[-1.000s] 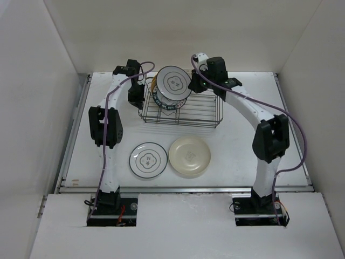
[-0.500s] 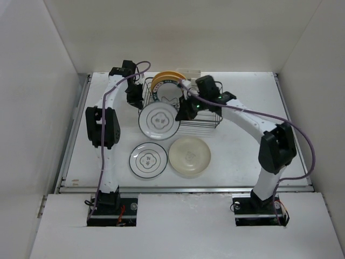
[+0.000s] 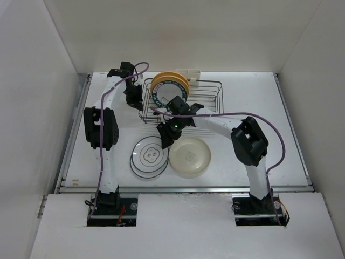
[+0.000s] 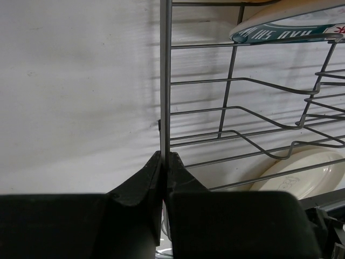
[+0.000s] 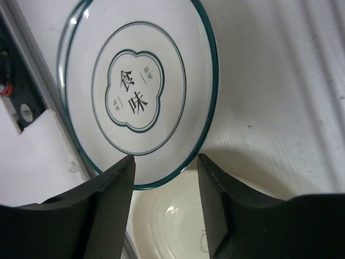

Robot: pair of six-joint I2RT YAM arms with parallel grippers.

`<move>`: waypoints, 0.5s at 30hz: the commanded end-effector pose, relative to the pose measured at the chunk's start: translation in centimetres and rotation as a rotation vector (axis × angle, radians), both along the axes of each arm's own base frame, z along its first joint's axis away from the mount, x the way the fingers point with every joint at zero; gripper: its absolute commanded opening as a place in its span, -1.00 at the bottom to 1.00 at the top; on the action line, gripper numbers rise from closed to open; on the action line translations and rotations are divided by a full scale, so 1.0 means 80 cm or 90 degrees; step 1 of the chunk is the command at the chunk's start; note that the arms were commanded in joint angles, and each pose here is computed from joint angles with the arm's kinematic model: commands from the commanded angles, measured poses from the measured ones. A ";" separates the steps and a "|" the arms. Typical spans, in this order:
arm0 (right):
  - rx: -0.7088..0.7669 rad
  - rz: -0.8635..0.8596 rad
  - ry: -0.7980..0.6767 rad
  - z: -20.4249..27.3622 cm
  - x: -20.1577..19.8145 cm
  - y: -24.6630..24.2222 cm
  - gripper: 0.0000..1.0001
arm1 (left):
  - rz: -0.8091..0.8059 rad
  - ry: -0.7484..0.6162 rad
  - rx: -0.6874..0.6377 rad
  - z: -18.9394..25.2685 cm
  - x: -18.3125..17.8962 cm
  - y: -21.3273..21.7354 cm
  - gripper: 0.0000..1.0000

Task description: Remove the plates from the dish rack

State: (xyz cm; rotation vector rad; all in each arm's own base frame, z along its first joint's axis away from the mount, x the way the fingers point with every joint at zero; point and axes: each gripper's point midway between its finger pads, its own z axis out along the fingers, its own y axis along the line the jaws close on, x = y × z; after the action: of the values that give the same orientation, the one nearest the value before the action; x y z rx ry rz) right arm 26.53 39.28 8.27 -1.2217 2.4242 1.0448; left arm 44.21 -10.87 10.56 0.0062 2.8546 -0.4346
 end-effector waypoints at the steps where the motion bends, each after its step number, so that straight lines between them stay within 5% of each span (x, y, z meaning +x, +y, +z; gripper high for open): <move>1: 0.005 -0.024 -0.067 0.024 0.023 0.011 0.13 | 0.041 0.029 -0.006 0.023 -0.026 0.006 -1.00; 8: -0.008 -0.106 -0.195 0.077 0.057 -0.003 0.31 | 0.039 0.020 0.005 0.028 -0.023 0.010 -1.00; 15: 0.167 -0.344 -0.366 0.244 0.165 -0.064 0.37 | 0.049 0.052 -0.022 0.019 -0.034 0.001 -1.00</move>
State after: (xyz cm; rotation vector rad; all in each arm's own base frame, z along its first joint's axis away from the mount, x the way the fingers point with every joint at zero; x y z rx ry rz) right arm 33.47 36.27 18.47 -0.8759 2.1906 0.7557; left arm 44.01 -10.86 10.54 -0.0018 2.8587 -0.4264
